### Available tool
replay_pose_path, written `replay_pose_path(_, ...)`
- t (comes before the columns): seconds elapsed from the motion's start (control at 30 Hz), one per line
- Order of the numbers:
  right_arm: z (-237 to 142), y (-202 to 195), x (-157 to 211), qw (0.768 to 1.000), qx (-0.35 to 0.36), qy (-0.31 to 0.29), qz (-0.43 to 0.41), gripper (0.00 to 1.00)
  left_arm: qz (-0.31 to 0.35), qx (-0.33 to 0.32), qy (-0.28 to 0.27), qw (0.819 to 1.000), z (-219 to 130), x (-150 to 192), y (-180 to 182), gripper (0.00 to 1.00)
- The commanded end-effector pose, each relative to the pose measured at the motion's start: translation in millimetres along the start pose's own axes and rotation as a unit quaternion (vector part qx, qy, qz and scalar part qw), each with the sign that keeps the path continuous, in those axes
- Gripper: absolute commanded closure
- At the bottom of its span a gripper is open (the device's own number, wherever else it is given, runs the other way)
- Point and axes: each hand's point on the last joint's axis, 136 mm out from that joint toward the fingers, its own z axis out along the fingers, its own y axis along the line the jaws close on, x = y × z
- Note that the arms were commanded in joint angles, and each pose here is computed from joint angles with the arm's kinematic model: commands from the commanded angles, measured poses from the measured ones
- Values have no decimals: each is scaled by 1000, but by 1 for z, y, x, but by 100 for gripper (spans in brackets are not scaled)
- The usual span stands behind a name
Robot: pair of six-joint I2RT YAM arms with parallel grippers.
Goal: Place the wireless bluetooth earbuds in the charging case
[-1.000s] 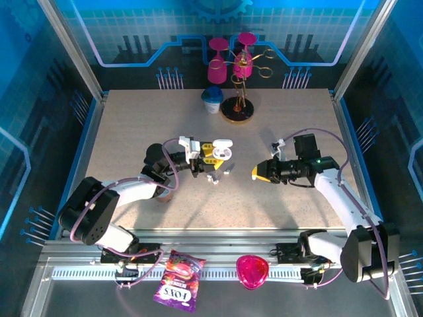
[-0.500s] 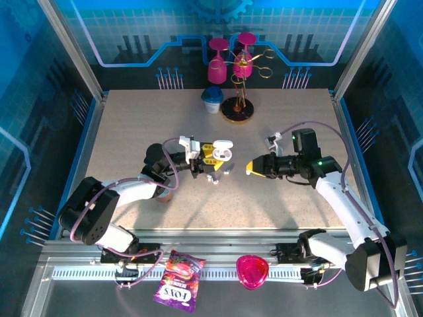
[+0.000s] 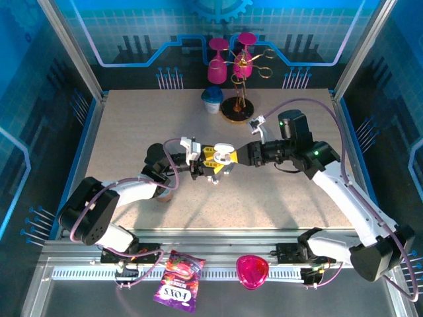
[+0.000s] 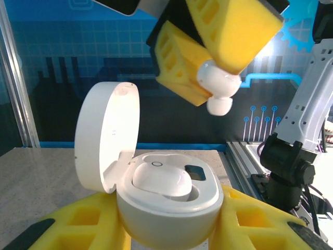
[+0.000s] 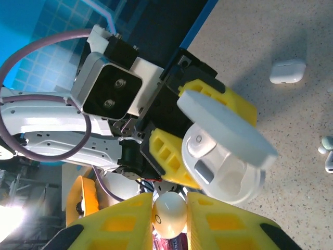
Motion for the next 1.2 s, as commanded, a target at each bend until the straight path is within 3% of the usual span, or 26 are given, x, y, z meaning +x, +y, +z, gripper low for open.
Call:
replay_pose_path(0.0,4,1,-3,1000,10,6,-20,80,8,26,-5,1000,4,-10,-8,79)
replay_pose_path(0.7,15,-5,-6,999,20,6,-26,81,-10,24,-29,999,7,-21,-3,78)
replay_pose_path(1.17,12,-23,-7,996,79,0,-31,79,-6,26,-35,999,7,-25,-4,78)
